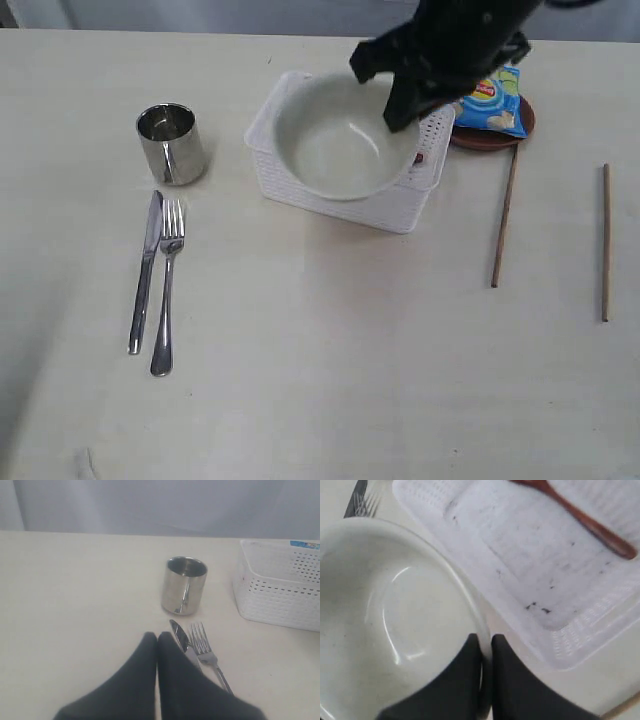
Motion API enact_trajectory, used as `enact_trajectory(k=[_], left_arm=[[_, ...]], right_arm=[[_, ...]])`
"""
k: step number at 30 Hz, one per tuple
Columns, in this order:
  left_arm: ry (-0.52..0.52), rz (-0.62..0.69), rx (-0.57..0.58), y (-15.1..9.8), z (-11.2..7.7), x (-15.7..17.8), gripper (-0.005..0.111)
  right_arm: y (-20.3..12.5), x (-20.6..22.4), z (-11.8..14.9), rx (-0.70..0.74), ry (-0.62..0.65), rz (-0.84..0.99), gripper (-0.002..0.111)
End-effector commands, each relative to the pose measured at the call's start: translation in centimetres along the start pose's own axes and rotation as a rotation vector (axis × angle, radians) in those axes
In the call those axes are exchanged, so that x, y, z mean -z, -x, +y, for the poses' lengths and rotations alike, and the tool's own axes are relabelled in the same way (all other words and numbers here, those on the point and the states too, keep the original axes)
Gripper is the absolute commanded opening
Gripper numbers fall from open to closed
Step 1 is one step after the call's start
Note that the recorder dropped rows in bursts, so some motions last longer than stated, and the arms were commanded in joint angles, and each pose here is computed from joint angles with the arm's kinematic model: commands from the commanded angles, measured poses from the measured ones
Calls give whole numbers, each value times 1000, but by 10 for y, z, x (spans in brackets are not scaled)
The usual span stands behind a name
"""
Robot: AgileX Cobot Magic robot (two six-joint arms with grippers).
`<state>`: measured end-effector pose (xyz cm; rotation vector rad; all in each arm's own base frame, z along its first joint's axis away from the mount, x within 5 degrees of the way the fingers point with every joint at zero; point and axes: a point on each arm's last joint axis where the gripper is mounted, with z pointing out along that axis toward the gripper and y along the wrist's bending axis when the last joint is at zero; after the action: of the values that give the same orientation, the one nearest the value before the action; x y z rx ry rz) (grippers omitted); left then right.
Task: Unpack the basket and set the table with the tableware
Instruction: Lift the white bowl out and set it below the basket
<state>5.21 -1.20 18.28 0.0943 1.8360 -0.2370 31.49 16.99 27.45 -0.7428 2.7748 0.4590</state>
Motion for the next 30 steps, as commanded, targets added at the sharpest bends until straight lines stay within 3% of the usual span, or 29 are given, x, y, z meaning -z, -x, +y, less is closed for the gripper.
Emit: enact_trajectory(k=[1,8,18,30], left_arm=[[-4,-2,-5,-1,0,0,0],[-4,-2,-5,-1,0,0,0],[-4,-2,-5,-1,0,0,0],[-4,-2,-5,-1,0,0,0]], right_arm=[[-23,-34,17,34,149,15,-1],[-51,-73,37,94,132,42,-1],[-53,-112,35,38,205,99,-1],[-52,-134,29,-12,190,106,0]])
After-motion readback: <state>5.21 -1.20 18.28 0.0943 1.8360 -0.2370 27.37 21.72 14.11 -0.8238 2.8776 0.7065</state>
